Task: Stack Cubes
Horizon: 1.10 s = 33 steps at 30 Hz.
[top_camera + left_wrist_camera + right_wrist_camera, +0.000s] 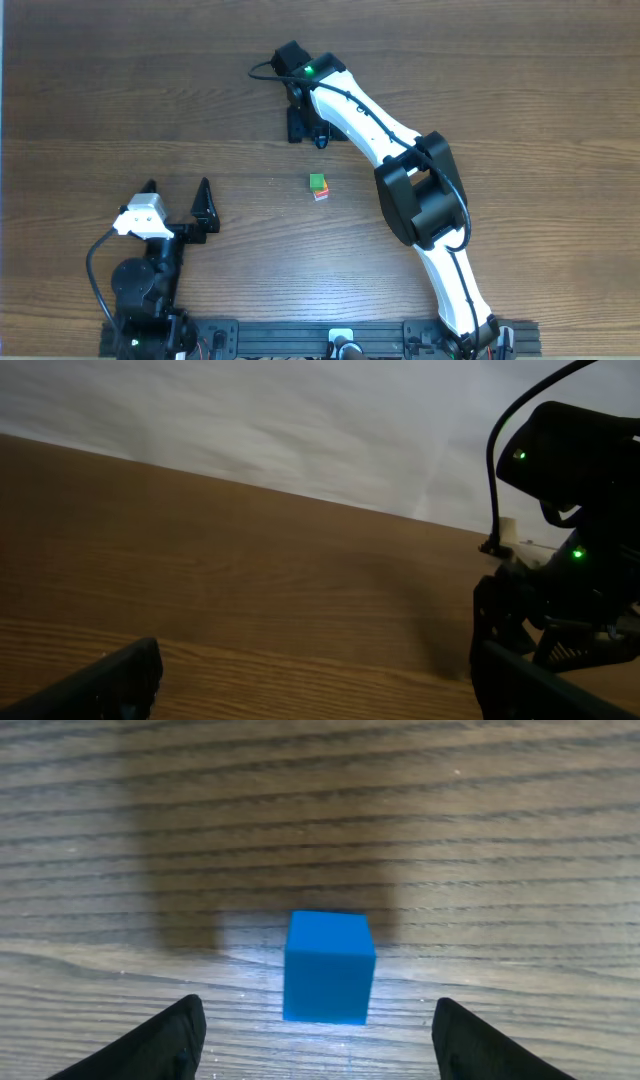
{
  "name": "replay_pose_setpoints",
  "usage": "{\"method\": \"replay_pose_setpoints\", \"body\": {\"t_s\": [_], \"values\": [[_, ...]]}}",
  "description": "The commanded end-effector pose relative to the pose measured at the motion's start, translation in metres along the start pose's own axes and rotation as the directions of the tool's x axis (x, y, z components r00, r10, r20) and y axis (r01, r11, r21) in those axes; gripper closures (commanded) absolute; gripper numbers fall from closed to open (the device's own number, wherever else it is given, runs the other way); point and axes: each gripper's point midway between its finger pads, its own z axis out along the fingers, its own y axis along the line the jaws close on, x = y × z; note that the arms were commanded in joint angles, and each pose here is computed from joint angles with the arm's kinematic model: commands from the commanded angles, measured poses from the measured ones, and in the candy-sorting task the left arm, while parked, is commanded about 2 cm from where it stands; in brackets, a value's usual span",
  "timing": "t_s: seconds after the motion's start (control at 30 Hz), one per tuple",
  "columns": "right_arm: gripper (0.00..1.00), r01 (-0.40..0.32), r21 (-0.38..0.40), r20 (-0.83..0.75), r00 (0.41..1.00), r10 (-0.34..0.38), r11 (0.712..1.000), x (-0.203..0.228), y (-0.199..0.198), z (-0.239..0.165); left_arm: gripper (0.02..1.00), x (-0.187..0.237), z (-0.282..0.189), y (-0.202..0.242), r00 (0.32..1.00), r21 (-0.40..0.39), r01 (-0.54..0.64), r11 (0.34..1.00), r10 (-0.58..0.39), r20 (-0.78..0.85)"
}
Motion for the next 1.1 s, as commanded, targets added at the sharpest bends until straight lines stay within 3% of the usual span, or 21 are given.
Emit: {"method": "replay_pose_setpoints", "body": {"t_s": [0.03, 0.37, 0.5, 0.9, 1.1], "values": [[0.279, -0.025, 0.025, 0.011, 1.0, 0.025, 0.999, -0.004, 0.0, 0.005, 0.018, 0.001, 0.0, -0.001, 1.0, 0.009, 0.011, 1.0, -0.011, 0.003], [0.338, -0.023, 0.035, -0.003, 1.0, 0.024, 0.999, -0.001, 0.001, 0.013, 0.018, 0.001, 0.0, -0.001, 1.0, 0.009, 0.011, 1.0, -0.011, 0.003], [0.448, -0.021, 0.035, -0.008, 1.0, 0.021, 0.999, 0.001, 0.002, 0.016, 0.02, 0.001, 0.0, -0.001, 1.0, 0.009, 0.011, 1.0, -0.011, 0.003], [0.912, -0.017, 0.036, -0.008, 1.0, 0.017, 0.999, 0.001, 0.003, 0.016, 0.018, 0.001, 0.0, -0.001, 1.0, 0.009, 0.011, 1.0, -0.011, 0.003], [0.991, -0.015, 0.037, -0.009, 1.0, 0.015, 0.999, 0.002, 0.004, 0.012, 0.02, 0.001, 0.0, -0.001, 1.0, 0.009, 0.011, 1.0, -0.011, 0.003]]}}
